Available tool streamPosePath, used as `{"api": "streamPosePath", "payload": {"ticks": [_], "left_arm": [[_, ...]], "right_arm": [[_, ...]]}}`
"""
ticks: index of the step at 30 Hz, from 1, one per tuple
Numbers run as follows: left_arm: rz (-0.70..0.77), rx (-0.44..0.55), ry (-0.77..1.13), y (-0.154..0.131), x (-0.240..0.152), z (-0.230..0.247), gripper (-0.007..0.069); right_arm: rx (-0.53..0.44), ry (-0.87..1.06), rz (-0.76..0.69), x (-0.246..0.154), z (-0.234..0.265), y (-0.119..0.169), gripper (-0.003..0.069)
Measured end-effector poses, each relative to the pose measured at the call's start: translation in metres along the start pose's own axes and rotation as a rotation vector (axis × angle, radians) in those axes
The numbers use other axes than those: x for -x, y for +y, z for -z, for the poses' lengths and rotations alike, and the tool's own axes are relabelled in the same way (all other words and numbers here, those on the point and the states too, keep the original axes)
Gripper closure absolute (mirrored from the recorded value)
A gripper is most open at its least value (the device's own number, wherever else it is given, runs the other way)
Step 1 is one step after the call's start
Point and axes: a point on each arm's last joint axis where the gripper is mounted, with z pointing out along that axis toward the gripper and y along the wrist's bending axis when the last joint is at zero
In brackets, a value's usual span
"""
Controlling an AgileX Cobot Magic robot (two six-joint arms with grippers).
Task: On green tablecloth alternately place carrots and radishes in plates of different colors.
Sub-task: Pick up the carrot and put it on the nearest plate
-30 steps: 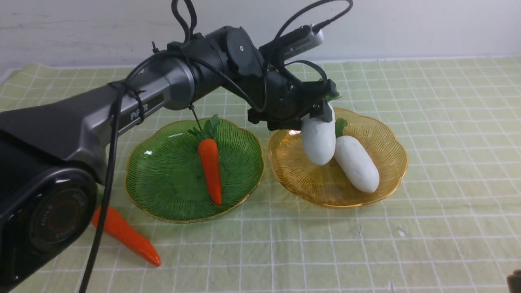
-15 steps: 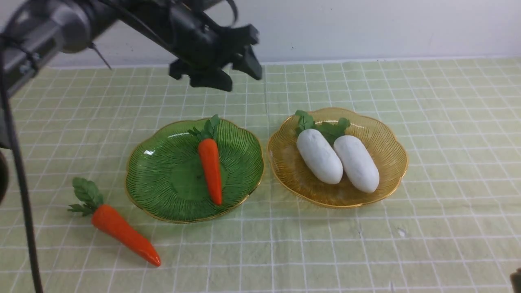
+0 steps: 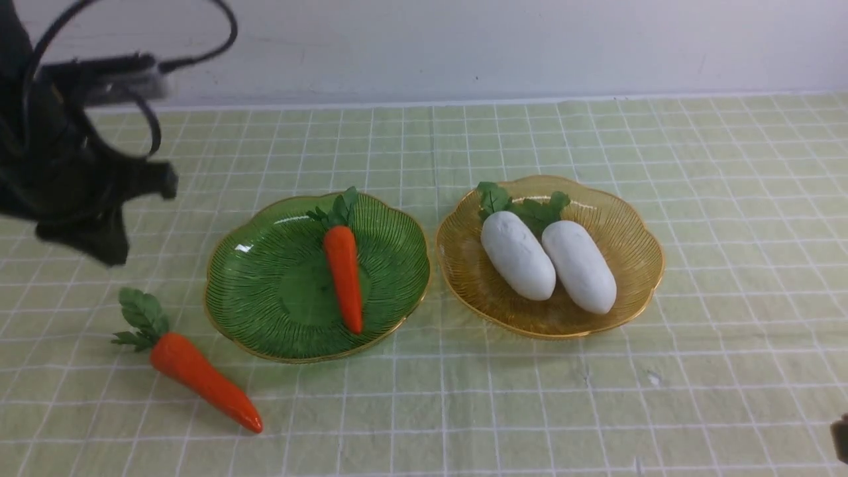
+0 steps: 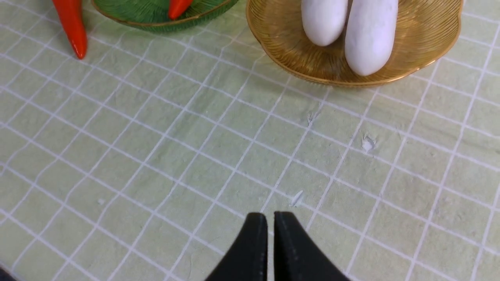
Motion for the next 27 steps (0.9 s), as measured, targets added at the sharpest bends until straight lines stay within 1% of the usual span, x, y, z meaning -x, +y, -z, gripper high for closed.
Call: {"api": "streamPosePath", "payload": {"ticks": [1, 3, 6, 8, 11, 15, 17, 18, 20, 24, 27], "left_arm": [[0.007, 0.012, 0.018, 0.001, -0.004, -0.005, 0.0633], [0.111, 0.121, 0.083, 0.012, -0.026, -0.024, 0.0633], [0.187, 0.162, 0.128, 0.015, -0.038, -0.043, 0.0633], [0.203, 0.16, 0.122, 0.015, -0.039, -0.047, 0.0633], [0.256, 0.121, 0.089, 0.011, -0.035, -0.057, 0.0633], [0.322, 0.007, 0.035, -0.001, -0.024, -0.071, 0.061], [0.359, -0.06, 0.024, -0.009, -0.019, -0.079, 0.0573], [0.359, -0.064, 0.025, -0.01, -0.018, -0.08, 0.0573], [0.352, -0.08, 0.041, -0.017, -0.017, -0.091, 0.0524], [0.337, -0.07, 0.075, -0.022, -0.016, -0.106, 0.0418], [0.339, -0.071, 0.076, -0.024, -0.013, -0.118, 0.0319]], "right_arm": [[0.0, -0.002, 0.0, 0.0, 0.0, 0.0, 0.0643], [-0.003, -0.03, 0.001, 0.003, 0.0, 0.0, 0.0643], [-0.012, -0.053, 0.006, 0.005, 0.0, -0.001, 0.0643], [-0.019, -0.056, 0.012, 0.005, 0.0, -0.002, 0.0643], [-0.028, -0.063, 0.019, 0.006, 0.0, -0.002, 0.0643], [-0.028, -0.072, 0.019, 0.007, 0.0, -0.003, 0.0643], [-0.029, -0.081, 0.019, 0.007, 0.0, -0.003, 0.0643], [-0.029, -0.083, 0.019, 0.008, 0.0, -0.003, 0.0643], [-0.03, -0.086, 0.02, 0.008, 0.0, -0.003, 0.0643], [-0.031, -0.09, 0.02, 0.008, 0.0, -0.003, 0.0643], [-0.031, -0.091, 0.02, 0.008, 0.0, -0.003, 0.0643]]}}
